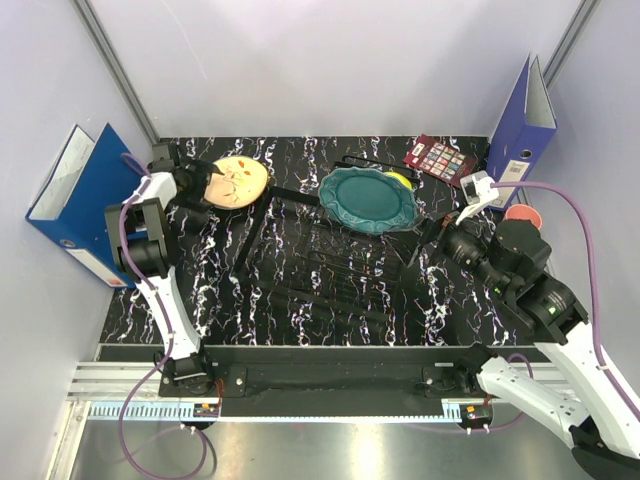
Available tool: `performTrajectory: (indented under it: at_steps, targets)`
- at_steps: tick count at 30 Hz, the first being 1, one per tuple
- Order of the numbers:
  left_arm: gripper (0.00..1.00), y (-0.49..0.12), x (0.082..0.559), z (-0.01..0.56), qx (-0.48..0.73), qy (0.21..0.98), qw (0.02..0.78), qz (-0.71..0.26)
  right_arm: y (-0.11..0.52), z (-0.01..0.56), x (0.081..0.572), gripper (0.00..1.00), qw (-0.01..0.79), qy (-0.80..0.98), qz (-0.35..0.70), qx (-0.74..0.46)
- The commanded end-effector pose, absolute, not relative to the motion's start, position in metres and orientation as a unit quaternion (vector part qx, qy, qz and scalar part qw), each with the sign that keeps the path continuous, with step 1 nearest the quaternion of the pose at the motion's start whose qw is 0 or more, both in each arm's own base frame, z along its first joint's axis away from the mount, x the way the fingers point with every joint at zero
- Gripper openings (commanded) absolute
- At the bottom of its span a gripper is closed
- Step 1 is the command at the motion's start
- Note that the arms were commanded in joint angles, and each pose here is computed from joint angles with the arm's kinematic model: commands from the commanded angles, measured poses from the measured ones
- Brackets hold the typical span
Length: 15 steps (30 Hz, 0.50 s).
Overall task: Unload the mixed dishes from the dish rack
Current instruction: Place the plate at the center of the board.
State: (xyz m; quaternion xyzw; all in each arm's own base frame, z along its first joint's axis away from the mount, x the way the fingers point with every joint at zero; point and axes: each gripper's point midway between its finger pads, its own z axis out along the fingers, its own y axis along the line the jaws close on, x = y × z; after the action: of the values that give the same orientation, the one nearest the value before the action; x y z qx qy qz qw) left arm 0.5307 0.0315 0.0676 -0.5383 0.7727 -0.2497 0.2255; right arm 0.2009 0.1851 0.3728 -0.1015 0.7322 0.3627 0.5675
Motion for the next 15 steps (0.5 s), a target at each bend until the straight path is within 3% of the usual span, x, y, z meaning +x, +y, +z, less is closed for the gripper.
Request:
performTrajectory:
  at_steps: [1,15]
  targets:
    - [0.99,0.048,0.508,0.093,-0.548,0.777,0.231,-0.207,0.181,0.383,0.200,1.00,0.587,0.715,0.370,-0.091]
    - [0.99,0.037,0.483,0.144,-0.520,0.783,0.255,-0.228,0.180,0.384,0.198,1.00,0.590,0.709,0.374,-0.092]
